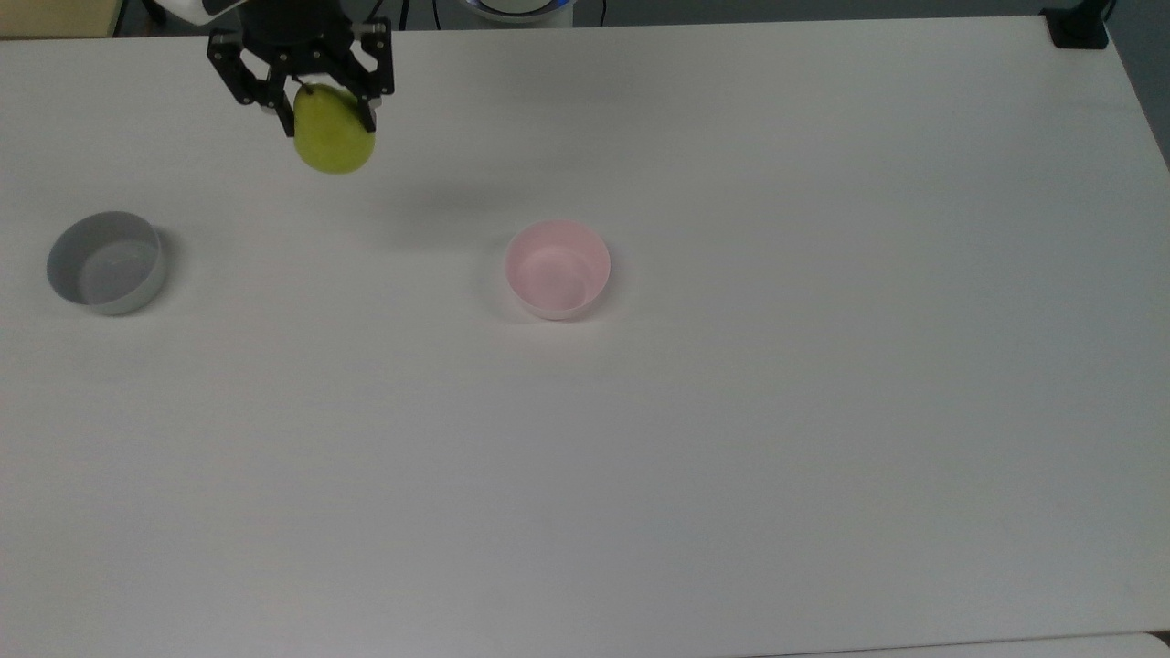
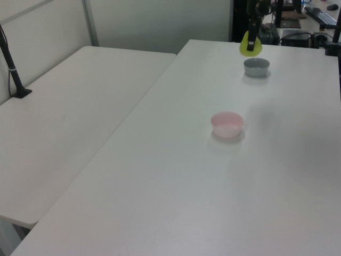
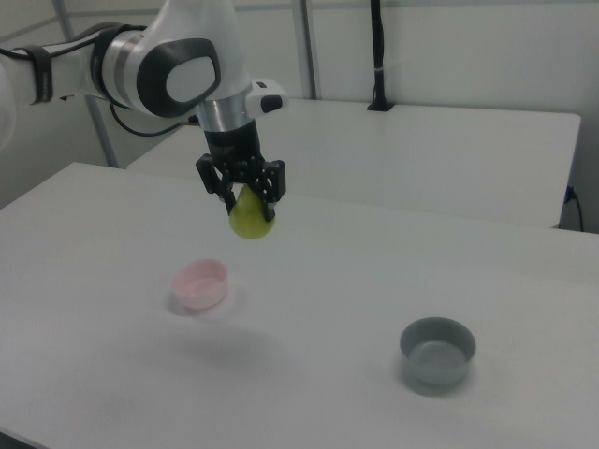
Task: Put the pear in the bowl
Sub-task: 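Carry the held pear over to the pink bowl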
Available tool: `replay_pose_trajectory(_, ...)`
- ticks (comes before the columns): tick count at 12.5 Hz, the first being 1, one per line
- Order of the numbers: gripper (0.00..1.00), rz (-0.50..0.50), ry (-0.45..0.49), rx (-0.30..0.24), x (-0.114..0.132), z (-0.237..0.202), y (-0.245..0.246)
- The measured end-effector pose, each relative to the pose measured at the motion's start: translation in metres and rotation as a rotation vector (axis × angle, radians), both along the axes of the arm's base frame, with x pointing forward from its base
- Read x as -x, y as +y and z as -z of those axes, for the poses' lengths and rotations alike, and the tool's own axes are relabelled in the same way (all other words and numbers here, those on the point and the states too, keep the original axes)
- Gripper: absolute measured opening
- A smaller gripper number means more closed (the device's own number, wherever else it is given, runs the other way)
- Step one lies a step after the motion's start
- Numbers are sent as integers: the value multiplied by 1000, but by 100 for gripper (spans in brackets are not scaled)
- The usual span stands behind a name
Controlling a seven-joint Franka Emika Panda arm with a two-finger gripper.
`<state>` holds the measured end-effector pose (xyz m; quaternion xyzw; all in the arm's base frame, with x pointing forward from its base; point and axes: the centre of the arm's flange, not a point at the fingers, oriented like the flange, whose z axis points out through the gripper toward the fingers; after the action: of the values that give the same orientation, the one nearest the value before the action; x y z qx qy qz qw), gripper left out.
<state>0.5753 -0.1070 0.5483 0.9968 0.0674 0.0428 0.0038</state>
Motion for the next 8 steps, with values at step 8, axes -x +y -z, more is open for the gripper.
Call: replay_pose_trajectory(8,68,-158,31,-3,7,-10,34)
